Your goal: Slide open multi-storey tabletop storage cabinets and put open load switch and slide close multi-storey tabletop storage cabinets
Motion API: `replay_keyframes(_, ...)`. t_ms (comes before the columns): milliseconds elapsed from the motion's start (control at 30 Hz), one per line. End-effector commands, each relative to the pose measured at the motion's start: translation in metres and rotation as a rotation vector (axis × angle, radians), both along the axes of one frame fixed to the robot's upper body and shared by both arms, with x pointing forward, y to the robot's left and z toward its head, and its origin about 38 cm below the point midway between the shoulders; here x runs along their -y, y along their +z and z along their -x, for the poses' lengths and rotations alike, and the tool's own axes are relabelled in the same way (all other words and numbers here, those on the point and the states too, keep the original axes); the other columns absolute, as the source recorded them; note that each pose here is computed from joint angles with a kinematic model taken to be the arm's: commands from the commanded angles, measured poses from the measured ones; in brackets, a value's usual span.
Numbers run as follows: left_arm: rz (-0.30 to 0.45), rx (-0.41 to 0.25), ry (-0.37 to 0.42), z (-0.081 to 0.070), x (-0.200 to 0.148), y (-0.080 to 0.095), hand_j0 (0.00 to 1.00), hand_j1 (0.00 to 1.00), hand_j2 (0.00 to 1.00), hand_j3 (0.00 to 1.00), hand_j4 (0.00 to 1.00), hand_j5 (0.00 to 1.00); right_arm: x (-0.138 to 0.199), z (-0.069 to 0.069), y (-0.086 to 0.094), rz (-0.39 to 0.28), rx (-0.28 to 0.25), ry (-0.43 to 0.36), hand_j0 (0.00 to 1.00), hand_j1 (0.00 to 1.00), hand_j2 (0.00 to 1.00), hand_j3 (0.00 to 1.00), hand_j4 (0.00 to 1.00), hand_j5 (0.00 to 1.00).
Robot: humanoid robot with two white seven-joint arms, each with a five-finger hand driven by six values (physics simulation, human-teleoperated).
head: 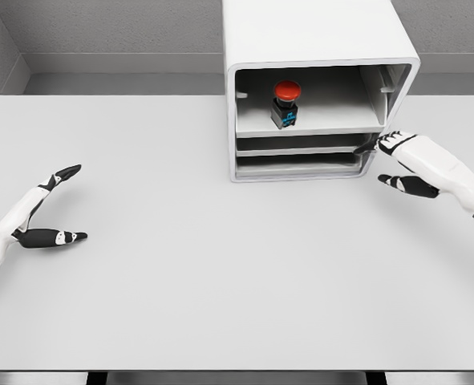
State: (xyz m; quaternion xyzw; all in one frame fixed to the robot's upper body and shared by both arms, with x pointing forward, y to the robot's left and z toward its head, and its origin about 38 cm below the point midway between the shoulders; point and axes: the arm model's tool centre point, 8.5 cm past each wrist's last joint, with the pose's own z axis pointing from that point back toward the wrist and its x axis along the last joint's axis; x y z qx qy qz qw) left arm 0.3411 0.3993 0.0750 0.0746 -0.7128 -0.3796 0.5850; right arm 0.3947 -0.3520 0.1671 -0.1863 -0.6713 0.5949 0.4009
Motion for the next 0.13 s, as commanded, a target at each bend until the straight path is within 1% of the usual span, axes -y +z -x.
replay_keyframes(0,0.008,0.001,0.003,0.0004,-0.0007,0.0004,1.00,1.00,1.00,1.00,1.00,1.00,-0.0040,0.0001,-0.0084,-0.002,-0.039,0.010,0.73,0.73,0.73,0.73,0.73,0.73)
replay_keyframes(100,0.008,0.002,0.001,0.0003,-0.0001,0.0006,1.00,1.00,1.00,1.00,1.00,1.00,-0.0047,-0.0016,-0.0059,-0.001,-0.033,0.012,0.73,0.73,0.73,0.73,0.73,0.73)
